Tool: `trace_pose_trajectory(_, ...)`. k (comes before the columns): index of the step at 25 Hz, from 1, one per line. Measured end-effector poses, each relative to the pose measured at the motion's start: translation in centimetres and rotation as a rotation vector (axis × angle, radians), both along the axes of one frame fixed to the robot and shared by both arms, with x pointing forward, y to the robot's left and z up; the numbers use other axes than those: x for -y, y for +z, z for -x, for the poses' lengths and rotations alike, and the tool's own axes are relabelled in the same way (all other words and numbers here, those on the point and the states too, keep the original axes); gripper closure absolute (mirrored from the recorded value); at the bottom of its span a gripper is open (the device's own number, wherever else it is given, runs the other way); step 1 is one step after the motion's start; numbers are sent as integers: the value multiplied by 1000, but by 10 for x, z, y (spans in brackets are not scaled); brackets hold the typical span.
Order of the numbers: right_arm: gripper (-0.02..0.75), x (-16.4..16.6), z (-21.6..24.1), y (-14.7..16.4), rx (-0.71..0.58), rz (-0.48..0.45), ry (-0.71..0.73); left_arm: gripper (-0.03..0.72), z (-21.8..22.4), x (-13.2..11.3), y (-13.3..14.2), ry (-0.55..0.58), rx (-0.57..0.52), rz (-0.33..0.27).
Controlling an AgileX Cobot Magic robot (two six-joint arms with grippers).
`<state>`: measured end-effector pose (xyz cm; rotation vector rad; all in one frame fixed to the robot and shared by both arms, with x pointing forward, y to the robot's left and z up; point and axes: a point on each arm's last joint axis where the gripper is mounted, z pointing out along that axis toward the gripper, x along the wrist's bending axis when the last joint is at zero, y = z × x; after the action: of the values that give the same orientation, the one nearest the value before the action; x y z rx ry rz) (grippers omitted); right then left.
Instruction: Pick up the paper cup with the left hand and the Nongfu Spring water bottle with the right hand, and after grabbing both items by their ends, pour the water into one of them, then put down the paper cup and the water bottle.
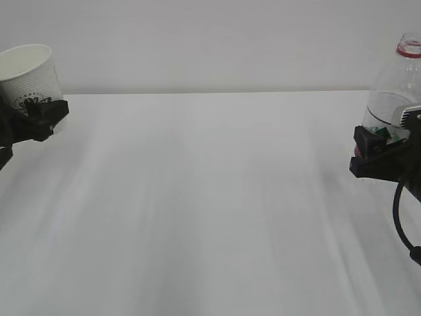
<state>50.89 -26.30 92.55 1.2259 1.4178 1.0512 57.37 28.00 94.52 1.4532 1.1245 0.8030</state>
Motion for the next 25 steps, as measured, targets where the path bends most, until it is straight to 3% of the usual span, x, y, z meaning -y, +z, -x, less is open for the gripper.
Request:
trace_pose_trajectory(16, 238, 0, 0, 0, 0, 1, 3, 211, -9, -12, -31, 137, -26, 17)
trace_pose_trajectory(25, 238, 0, 0, 0, 0, 1, 3, 213, -10, -18, -33, 203, -15, 18)
